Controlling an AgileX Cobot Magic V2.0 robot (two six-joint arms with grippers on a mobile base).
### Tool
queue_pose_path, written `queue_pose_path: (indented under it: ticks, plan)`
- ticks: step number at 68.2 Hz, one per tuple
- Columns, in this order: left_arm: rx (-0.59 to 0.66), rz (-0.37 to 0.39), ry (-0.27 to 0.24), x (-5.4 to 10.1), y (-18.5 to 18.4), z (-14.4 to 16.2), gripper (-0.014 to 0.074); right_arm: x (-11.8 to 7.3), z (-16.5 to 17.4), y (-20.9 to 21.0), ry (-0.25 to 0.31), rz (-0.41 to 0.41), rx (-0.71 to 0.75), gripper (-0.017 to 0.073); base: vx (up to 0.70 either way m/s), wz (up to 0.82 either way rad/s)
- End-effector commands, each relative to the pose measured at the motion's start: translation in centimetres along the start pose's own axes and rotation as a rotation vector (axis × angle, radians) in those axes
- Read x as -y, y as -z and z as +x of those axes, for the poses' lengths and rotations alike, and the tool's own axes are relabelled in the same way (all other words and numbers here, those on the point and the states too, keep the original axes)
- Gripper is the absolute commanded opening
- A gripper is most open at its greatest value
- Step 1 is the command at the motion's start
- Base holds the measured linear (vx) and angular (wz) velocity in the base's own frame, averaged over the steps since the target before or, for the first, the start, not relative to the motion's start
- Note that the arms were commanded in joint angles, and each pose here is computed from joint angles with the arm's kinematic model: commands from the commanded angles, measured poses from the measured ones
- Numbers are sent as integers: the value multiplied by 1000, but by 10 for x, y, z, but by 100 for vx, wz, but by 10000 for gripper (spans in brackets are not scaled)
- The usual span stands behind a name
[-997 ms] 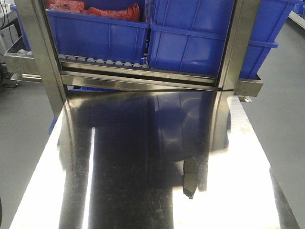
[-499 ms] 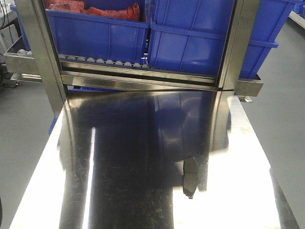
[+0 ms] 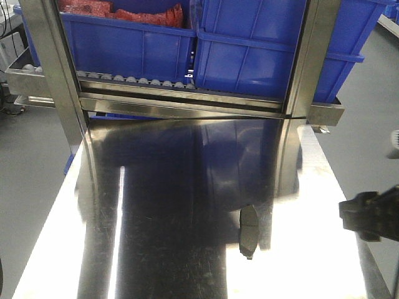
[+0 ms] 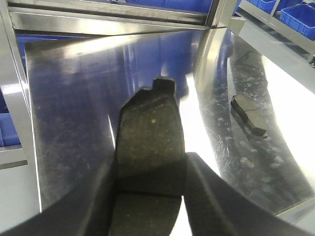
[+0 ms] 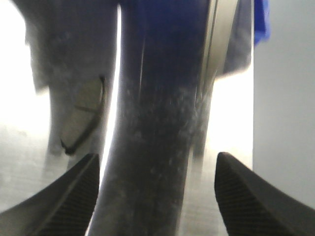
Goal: Move and align brake pads A on conveyor
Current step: 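Lower the open right gripper onto the other brake pad and close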
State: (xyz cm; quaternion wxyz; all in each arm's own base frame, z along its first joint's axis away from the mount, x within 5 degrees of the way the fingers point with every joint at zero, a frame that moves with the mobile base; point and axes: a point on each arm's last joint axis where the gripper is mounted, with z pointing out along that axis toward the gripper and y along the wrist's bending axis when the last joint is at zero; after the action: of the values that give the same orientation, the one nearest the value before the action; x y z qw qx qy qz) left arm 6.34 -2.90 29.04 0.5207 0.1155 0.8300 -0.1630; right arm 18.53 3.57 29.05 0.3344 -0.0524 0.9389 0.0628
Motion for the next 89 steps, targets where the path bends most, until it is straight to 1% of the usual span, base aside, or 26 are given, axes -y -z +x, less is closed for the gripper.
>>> queue_pose_path:
  ticks: [1, 8, 15, 24, 27, 34, 44, 51, 58, 65, 70, 77, 89]
  plan:
    - [111, 35, 11, 4, 5, -16, -6, 0, -19, -17, -8, 4, -54, 484, 0, 0]
    - [111, 35, 11, 4, 5, -16, -6, 1, -24, -44, -16, 8, -173, 484, 0, 0]
    - [111, 35, 11, 4, 5, -16, -6, 1, -29, -63, -37, 8, -255, 484, 0, 0]
    - [111, 35, 11, 4, 5, -16, -6, -4, -36, -81, -87, -28, -343, 484, 0, 0]
    - [111, 35, 11, 4, 5, -16, -6, -8, -39, -86, -87, -41, -360, 484, 0, 0]
    - [111, 35, 12, 4, 5, -16, -6, -26, -49, -94, -67, -56, -376, 484, 0, 0]
    - [111, 35, 12, 4, 5, -16, -6, -63, -65, -105, -23, -57, -365, 484, 0, 0]
    - [111, 35, 12, 4, 5, -16, -6, -84, -74, -115, -28, -31, -366, 484, 0, 0]
    - [111, 35, 12, 4, 5, -16, -6, -100, -81, -125, -45, -18, -379, 484, 0, 0]
    - [111, 35, 12, 4, 5, -16, -6, -105, -85, -137, -85, -18, -412, 484, 0, 0]
    - [111, 35, 12, 4, 5, -16, -6, -105, -84, -145, -87, 1, -447, 484, 0, 0]
    - [111, 35, 12, 4, 5, -16, -6, -100, -82, -157, -107, 29, -498, 484, 0, 0]
    - [111, 35, 12, 4, 5, -16, -6, -99, -75, -174, -108, 48, -544, 484, 0, 0]
